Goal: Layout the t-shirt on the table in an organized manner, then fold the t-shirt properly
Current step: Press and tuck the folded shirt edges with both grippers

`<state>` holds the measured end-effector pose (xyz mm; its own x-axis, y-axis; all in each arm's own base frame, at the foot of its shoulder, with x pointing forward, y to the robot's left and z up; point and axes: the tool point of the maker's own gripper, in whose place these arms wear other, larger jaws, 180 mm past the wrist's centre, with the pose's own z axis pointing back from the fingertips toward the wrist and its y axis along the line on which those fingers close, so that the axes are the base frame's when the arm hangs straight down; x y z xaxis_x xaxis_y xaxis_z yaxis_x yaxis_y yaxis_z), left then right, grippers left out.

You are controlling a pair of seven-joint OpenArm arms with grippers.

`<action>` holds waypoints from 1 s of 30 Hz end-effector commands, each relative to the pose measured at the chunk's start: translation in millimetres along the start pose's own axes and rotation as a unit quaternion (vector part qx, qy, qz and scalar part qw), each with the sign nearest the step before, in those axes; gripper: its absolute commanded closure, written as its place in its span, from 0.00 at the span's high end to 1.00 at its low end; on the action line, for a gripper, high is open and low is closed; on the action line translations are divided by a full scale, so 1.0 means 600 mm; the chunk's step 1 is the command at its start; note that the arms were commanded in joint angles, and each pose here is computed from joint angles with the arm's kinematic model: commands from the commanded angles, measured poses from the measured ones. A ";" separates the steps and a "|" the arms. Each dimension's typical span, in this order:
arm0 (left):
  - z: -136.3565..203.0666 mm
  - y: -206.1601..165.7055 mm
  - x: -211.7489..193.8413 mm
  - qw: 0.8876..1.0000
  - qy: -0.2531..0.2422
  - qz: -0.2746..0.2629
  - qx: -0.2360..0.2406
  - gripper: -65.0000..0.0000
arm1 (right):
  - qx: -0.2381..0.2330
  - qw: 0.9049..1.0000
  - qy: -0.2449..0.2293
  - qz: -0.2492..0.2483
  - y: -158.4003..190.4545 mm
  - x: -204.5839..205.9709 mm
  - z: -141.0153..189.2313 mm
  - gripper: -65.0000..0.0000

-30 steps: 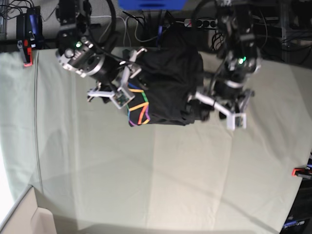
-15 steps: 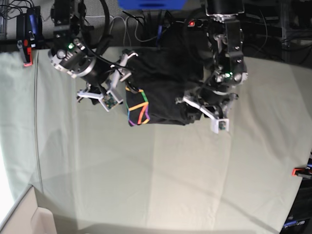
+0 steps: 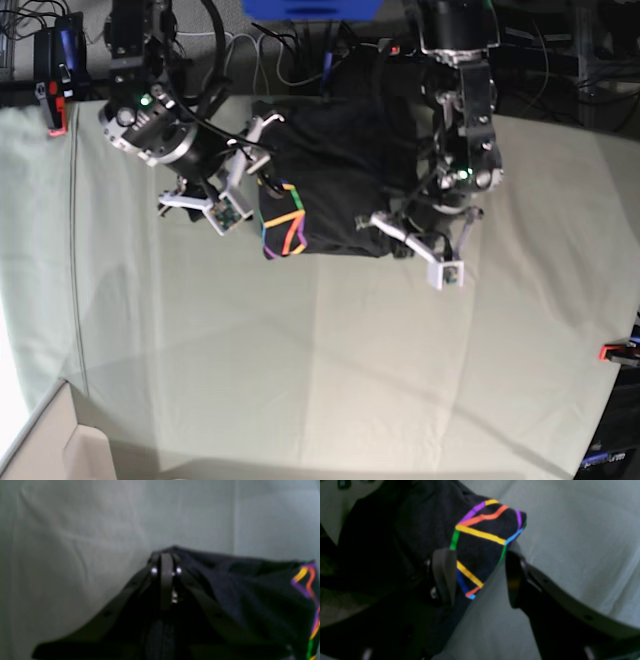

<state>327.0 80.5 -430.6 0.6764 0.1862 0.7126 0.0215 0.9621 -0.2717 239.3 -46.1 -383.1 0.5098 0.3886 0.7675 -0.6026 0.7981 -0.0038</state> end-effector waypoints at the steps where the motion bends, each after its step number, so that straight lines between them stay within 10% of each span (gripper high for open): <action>1: 0.001 -0.011 0.040 0.999 -0.033 -0.001 -0.008 0.00 | 0.000 1.000 -0.031 0.002 -0.005 0.029 0.001 0.50; 18: -0.018 -0.017 0.057 0.999 -0.032 -0.001 -0.015 0.01 | -0.002 0.999 -0.033 0.004 -0.008 0.032 0.001 0.49; 30: 0.008 -0.009 0.079 0.998 -0.058 -0.006 -0.006 0.78 | -0.002 0.999 -0.033 0.004 -0.008 0.033 0.001 0.49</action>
<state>346.1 86.0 -408.3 0.6325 0.1865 0.7518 0.0278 0.9645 -0.2627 245.0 -46.1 -379.6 0.4985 0.3883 0.7751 -0.6022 0.7983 -0.0126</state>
